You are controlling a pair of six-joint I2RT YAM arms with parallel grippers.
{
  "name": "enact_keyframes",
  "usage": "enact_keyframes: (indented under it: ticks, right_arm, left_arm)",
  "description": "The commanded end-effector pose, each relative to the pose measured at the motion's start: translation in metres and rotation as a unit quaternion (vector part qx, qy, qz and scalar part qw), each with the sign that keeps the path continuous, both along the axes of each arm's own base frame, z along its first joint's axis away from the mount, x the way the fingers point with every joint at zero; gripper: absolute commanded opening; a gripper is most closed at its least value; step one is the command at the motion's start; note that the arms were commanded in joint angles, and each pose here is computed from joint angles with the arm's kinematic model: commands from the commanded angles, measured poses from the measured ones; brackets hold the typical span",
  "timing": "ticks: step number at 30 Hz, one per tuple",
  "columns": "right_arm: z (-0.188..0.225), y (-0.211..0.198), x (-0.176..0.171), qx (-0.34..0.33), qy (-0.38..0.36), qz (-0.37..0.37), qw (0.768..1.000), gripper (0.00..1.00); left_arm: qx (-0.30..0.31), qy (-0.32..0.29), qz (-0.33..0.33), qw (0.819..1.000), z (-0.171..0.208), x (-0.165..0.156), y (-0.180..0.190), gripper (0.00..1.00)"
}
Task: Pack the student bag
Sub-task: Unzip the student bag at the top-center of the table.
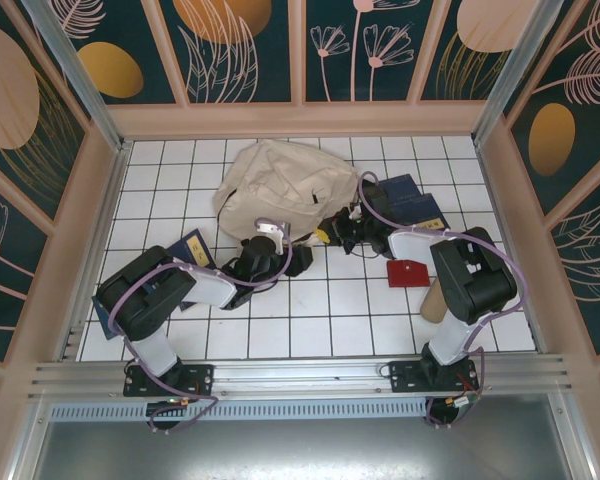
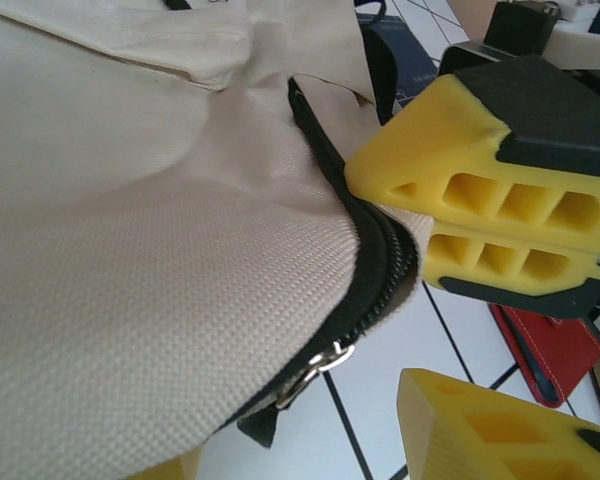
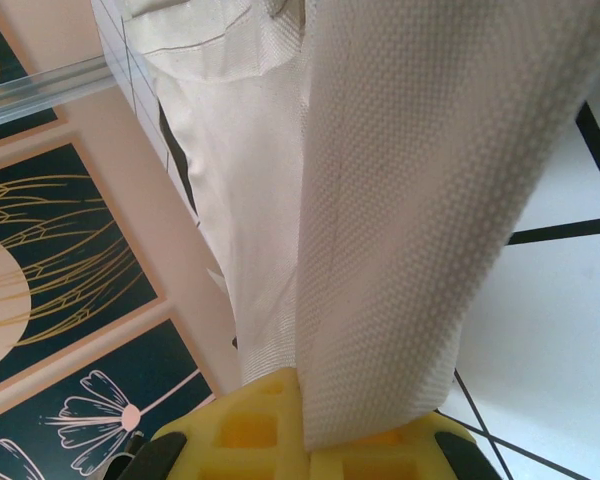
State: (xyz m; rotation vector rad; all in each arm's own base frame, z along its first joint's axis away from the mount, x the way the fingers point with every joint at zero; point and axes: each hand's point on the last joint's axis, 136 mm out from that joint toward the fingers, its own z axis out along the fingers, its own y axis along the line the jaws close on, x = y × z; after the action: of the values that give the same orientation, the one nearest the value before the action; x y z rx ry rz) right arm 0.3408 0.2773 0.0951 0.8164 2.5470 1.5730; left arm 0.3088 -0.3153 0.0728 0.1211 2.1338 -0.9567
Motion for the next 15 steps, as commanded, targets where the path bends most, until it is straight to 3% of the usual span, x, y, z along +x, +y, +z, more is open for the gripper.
enact_keyframes:
  ticks: [1,11,15]
  right_arm:
    - [0.031,0.013,-0.003,0.035,-0.028,0.028,0.999,0.0]
    - [0.015,0.001,0.008,-0.014,-0.032,0.011,0.999,0.0]
    - [0.003,-0.013,0.016,-0.064,-0.039,-0.004,0.997,0.0]
  left_arm:
    - [-0.005,-0.026,0.023,0.999,0.012,0.014,0.004,0.45]
    - [0.01,-0.035,0.013,0.999,0.02,0.0,0.016,0.03]
    - [0.022,-0.027,0.007,0.999,0.019,-0.007,0.021,0.0]
